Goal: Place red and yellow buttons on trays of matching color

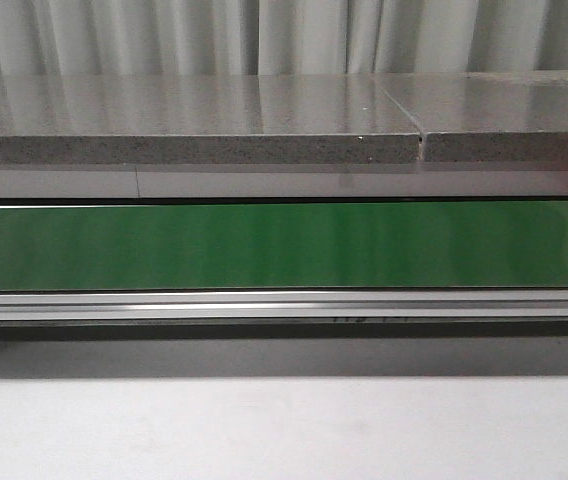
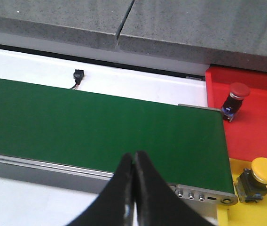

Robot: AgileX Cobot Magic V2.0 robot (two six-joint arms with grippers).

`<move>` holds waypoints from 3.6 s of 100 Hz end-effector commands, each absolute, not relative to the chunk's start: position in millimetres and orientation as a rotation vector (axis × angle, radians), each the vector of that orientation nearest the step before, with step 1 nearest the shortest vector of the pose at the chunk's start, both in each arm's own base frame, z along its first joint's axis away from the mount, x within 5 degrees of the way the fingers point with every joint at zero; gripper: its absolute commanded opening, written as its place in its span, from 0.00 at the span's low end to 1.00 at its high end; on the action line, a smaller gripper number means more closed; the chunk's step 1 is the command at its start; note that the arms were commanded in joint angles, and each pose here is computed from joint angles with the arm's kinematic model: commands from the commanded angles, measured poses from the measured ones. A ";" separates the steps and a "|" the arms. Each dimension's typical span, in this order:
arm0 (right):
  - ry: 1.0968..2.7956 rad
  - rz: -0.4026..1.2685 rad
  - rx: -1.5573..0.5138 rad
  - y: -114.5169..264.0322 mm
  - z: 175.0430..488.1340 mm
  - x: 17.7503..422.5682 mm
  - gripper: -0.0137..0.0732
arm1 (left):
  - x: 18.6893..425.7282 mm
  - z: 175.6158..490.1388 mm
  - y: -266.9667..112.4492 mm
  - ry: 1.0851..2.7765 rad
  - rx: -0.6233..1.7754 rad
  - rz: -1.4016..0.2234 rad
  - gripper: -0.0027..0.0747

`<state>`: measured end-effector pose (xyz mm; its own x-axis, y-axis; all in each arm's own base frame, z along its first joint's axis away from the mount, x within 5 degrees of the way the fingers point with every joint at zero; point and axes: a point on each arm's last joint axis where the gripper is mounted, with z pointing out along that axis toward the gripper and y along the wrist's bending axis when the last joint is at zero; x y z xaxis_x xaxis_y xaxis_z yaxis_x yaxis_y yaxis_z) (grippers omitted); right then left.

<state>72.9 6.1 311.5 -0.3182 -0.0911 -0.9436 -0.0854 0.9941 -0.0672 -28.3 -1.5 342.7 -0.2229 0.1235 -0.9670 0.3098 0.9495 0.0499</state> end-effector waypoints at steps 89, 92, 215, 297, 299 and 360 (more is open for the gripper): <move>1.827 -0.005 -0.128 7.2 317.3 62.3 0.08 | 130.7 363.7 -14.0 1.973 0.031 -0.033 0.03; 1.827 -0.005 -0.128 7.2 317.3 62.3 0.08 | 136.8 361.7 -15.2 1.989 0.035 -0.024 0.05; 1.827 -0.005 -0.128 7.2 317.3 62.3 0.08 | 227.0 270.4 132.4 2.633 -1.006 0.242 0.59; 1.827 -0.005 -0.128 7.2 317.3 62.3 0.08 | 275.3 225.1 174.5 2.878 -1.016 0.194 0.59; 1.827 -0.005 -0.128 7.2 317.3 62.3 0.08 | 276.2 222.7 175.0 2.882 -1.017 0.192 0.59; 1.827 -0.005 -0.128 7.2 317.3 62.3 0.08 | 282.8 222.8 179.4 2.843 -0.976 0.214 0.15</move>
<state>60.9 7.8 303.4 -0.3352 -0.0978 -0.9370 -0.0996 0.9927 -0.0680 283.5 178.5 193.5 -0.7909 -0.6081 -0.0691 -0.6120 0.7846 0.0994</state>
